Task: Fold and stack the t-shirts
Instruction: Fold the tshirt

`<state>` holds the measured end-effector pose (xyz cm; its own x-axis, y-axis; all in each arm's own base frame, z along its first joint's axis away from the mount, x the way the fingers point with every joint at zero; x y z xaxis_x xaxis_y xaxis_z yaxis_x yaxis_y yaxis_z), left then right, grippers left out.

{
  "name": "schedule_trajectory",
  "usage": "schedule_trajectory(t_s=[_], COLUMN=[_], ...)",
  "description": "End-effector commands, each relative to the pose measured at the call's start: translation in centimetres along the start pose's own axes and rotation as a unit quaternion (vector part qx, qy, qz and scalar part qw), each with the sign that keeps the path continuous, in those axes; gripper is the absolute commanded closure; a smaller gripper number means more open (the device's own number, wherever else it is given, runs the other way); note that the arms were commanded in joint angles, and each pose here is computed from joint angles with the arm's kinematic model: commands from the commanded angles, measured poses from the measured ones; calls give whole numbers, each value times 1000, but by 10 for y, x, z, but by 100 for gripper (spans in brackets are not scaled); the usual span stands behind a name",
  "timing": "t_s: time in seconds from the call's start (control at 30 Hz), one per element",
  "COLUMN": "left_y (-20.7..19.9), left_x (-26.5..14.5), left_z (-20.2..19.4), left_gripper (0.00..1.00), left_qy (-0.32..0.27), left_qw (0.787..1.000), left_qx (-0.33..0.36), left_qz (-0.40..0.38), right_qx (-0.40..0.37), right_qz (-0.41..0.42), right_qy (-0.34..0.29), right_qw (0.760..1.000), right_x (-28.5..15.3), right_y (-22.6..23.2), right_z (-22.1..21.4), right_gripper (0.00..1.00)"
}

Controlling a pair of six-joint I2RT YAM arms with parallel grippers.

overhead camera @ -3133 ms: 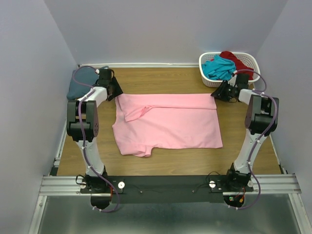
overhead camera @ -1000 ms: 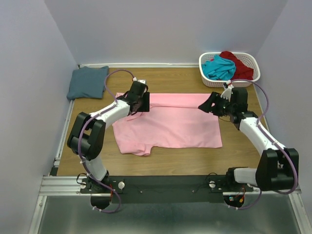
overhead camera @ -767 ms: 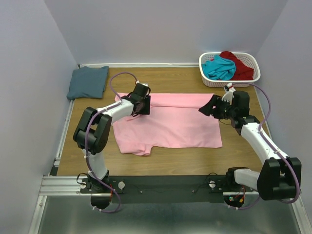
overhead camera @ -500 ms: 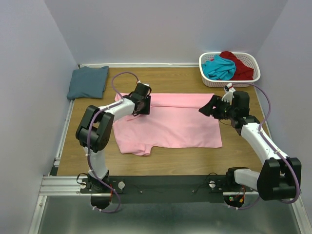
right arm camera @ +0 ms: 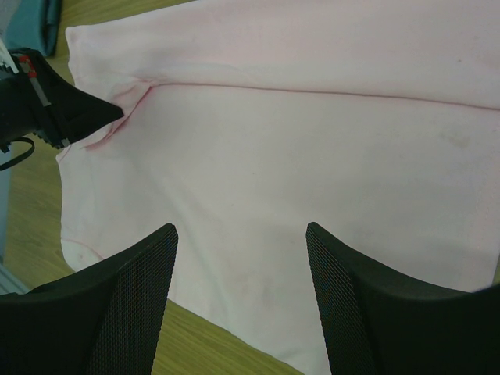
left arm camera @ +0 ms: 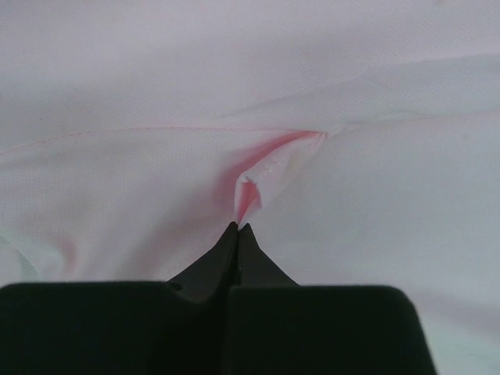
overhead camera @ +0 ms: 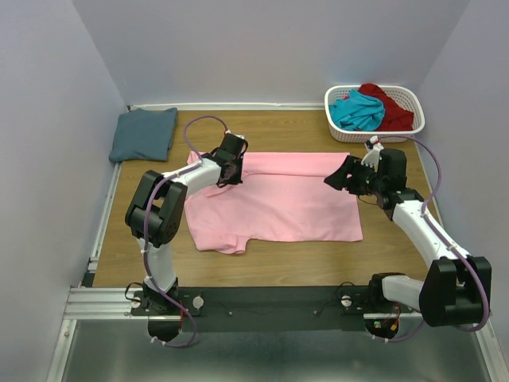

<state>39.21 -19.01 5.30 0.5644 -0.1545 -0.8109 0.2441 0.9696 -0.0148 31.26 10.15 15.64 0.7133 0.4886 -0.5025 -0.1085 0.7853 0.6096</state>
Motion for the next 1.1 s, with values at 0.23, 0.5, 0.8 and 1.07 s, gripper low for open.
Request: schedule_trajectory(t_s=[0.23, 0.5, 0.8, 1.07], left_y=[-10, -24, -27, -26], left_x=[-15, -8, -10, -15], left_z=[4, -1, -8, 20], left_gripper=[100, 98, 54, 22], left_qy=[17, 36, 40, -12], left_qw=[1000, 998, 998, 999], left_qx=[-14, -35, -40, -38], left_qz=[-7, -30, -32, -30], right_qx=[3, 2, 3, 4], right_qz=[-1, -2, -2, 0], right_qy=[20, 22, 29, 32], right_qw=[1000, 1000, 1000, 999], right_x=[0, 1, 3, 4], right_y=[-4, -6, -7, -7], right_z=[-10, -12, -15, -16], right_gripper=[25, 25, 25, 25])
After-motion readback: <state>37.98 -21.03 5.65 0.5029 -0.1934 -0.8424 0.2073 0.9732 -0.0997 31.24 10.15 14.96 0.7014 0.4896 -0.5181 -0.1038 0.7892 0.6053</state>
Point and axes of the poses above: each gripper's point midway between its finger pads, its own x axis out along the fingers, its own y axis along the line the jaws close on, z = x × y, the point moved 2 cm from there along -x, back along the fingers, and after that the axes turned 6 degrees about x, right-handed, at the moved point
